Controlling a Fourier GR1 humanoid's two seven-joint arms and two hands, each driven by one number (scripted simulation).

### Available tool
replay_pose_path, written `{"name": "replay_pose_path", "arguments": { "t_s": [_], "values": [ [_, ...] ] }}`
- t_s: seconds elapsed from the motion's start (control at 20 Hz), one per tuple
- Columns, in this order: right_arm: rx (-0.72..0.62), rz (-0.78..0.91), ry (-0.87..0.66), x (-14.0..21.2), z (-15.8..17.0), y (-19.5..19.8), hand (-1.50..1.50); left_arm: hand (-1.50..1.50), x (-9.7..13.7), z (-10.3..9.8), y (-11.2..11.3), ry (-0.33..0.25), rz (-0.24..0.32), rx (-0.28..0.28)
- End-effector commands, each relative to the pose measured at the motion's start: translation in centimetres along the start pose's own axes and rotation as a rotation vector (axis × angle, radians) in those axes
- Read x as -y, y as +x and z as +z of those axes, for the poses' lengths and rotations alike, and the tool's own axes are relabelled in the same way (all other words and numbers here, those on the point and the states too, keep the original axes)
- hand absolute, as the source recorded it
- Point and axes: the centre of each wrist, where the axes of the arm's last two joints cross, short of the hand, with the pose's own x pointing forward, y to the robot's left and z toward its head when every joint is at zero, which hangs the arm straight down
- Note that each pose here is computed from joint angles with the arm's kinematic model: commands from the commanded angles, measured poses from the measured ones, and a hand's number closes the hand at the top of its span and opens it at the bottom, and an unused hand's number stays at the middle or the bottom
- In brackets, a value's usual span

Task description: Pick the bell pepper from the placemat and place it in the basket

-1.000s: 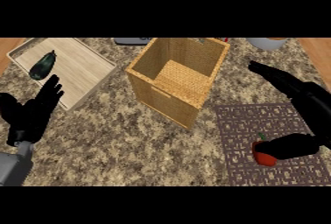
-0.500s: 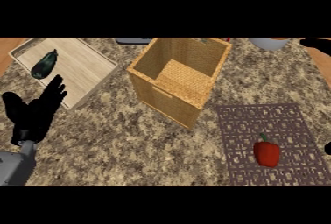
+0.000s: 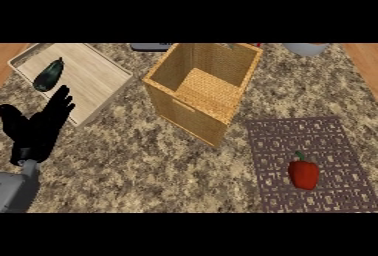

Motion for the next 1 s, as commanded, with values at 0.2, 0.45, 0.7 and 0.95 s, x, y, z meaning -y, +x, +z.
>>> {"name": "replay_pose_path", "arguments": {
  "t_s": [0.2,0.45,0.7,0.95],
  "values": [
    [0.074,-0.102,-0.092,-2.6,3.3,-4.3,-1.50,0.00,0.9,-0.3,-0.2,0.008,-0.005,0.017],
    [0.065,-0.124,-0.086,-8.4,1.8,-5.9,-1.50,0.00,0.1,-0.1,-1.3,-0.008,0.019,0.013],
    [0.102,-0.130,-0.144,-11.2,0.3,-8.0,-1.50,0.00,-0.4,-0.8,0.2,-0.013,-0.004,0.033],
    [0.121,-0.201,-0.192,-13.9,-3.0,-9.6,-1.50,0.00,1.1,0.7,-0.5,-0.033,0.011,-0.008]
  ]
}}
